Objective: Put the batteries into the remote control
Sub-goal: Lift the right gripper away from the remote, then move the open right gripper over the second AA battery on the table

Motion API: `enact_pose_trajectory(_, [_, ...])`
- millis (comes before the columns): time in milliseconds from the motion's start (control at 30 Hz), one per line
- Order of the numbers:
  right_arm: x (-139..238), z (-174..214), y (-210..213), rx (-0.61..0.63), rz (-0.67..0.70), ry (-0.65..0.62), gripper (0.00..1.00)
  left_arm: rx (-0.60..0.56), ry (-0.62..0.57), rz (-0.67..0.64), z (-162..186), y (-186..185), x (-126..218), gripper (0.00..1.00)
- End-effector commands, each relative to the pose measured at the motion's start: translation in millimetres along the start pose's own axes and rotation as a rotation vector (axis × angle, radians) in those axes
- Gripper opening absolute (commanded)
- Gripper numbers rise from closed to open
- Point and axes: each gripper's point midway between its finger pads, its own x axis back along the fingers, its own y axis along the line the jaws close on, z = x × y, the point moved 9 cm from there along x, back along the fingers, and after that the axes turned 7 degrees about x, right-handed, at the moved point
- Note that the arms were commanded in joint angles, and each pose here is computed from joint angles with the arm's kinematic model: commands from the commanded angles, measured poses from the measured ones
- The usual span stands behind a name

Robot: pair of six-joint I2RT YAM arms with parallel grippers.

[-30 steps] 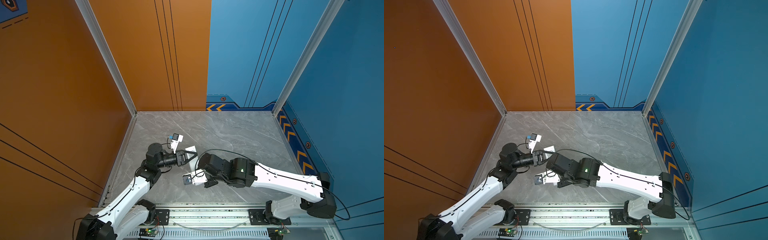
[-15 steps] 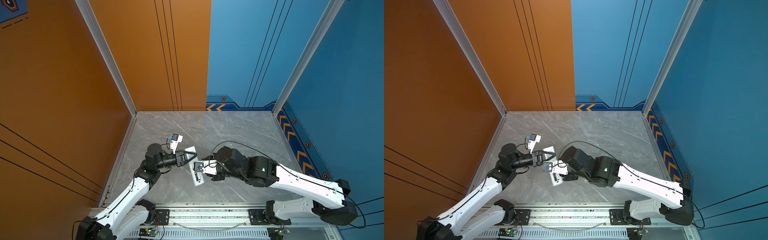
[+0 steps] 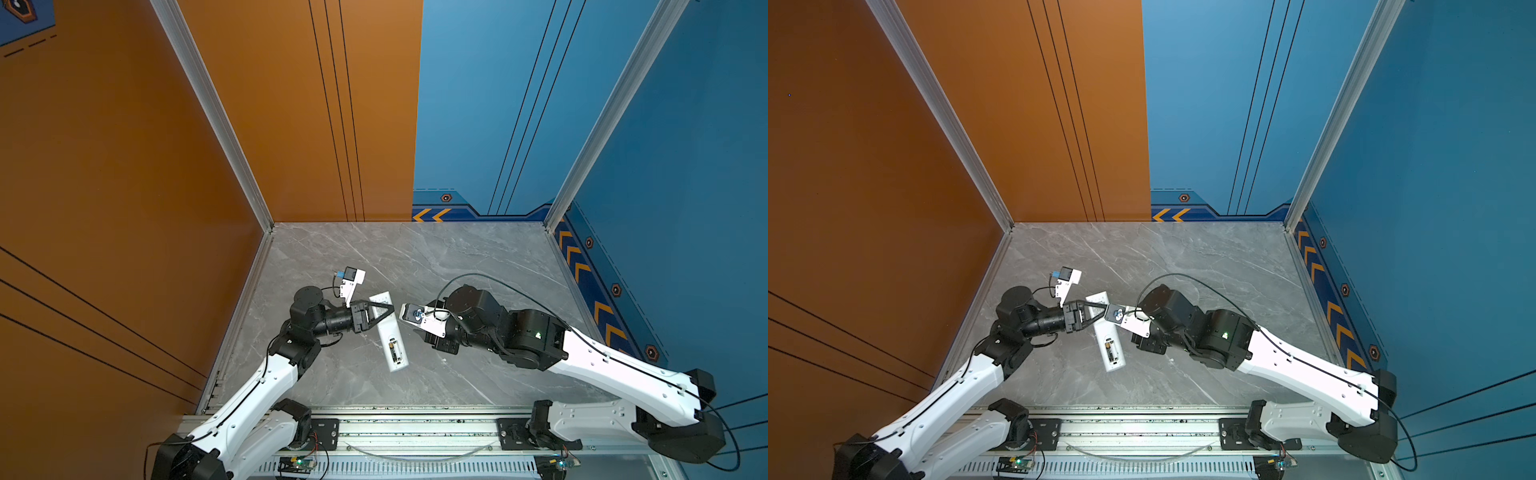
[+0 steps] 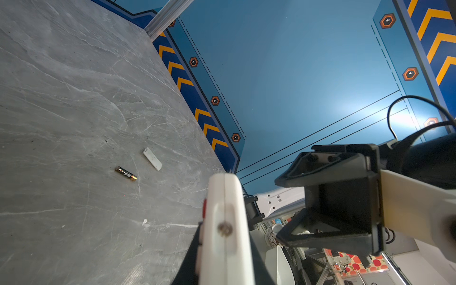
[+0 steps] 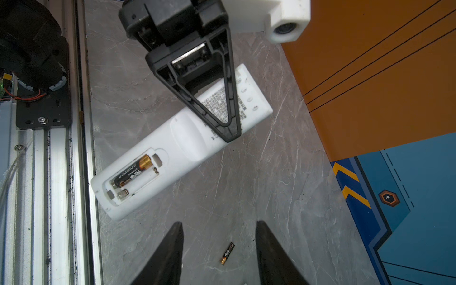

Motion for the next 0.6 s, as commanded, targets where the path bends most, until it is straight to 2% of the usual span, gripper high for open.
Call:
enact_pose_trajectory(0, [5, 8, -4, -0.091, -0.012, -0.015, 0.48, -0.052, -0.005, 0.032, -8, -14, 3, 0.00])
enact_pose_trajectory(267, [0, 35, -15, -0.223, -0.001, 0.028, 0.52, -0.053, -0.027, 0.011, -7, -10, 3, 0.00])
enact_pose_trajectory(567, [-8, 61, -29, -0.366, 0.038, 0.081, 0.64, -0.058, -0.041, -0.005, -6, -6, 3, 0.00])
